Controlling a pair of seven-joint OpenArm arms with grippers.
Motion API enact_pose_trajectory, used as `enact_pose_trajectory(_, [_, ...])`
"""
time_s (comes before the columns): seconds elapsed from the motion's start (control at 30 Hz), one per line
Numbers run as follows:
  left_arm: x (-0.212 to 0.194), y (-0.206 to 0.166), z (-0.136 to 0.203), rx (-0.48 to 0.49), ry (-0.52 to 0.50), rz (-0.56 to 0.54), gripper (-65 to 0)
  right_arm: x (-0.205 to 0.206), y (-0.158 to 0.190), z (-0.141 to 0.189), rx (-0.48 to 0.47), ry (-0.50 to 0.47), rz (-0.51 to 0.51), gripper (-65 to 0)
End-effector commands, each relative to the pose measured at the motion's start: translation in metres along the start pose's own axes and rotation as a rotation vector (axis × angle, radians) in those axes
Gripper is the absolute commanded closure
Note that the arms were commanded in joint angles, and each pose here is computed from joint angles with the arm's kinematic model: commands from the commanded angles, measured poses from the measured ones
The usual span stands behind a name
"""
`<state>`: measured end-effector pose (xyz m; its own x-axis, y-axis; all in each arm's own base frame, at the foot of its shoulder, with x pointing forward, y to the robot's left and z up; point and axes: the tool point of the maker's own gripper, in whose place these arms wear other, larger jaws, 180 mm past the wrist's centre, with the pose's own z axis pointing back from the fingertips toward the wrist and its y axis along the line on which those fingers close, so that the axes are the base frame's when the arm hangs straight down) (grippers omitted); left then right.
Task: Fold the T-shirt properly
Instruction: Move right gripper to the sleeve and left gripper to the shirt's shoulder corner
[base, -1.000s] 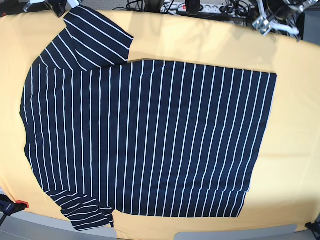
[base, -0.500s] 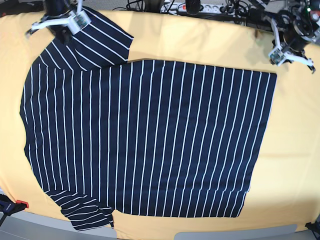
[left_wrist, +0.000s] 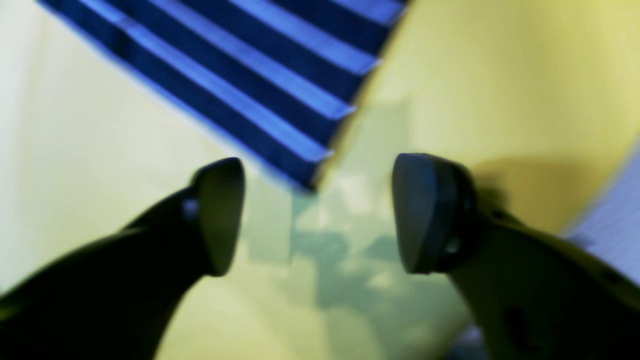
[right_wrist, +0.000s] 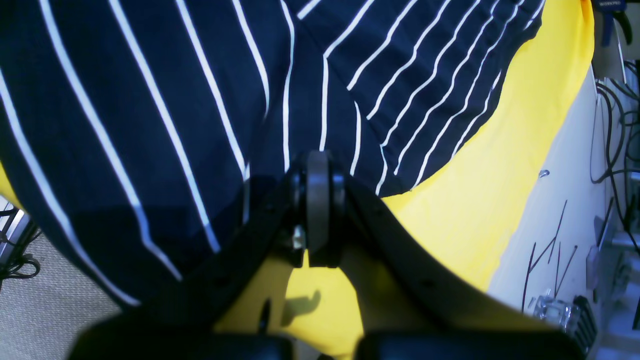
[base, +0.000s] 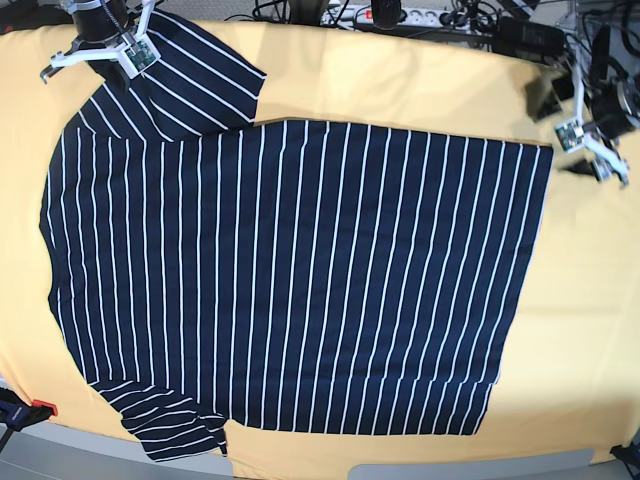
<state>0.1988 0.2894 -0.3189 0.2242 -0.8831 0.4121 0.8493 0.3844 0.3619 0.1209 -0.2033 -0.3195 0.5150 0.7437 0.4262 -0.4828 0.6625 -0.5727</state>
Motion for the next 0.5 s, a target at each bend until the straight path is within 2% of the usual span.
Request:
enact_pose_trajectory(0.0, [0.006,0.012,0.003,0.004,-0.012,-0.058,-48.3,0.005,-0.005,0.004,-0.014,-0.023,0.008,0.0])
enact_pose_trajectory(0.1, [0.005,0.015,-0.003,-0.029,-0.009,-0.157,-48.3,0.005,-0.005,0.003,-0.017,-0.023,0.007,0.0])
enact_pose_trajectory(0.2, [-0.004,0.012,-0.014,-0.068,0.04,-0.238,-48.3,0.005,-0.005,0.003,-0.017,-0.023,0.007,0.0])
enact_pose_trajectory(0.37, [-0.01,0.005,-0.033,-0.111,0.068,-0.293,-48.3,0.005,-0.005,0.003,-0.017,-0.023,0.007,0.0])
enact_pose_trajectory(0.47, [-0.003,0.013,-0.042,-0.081,0.053,-0.302,-48.3,0.005,-0.005,0.004,-0.016,-0.023,0.007,0.0])
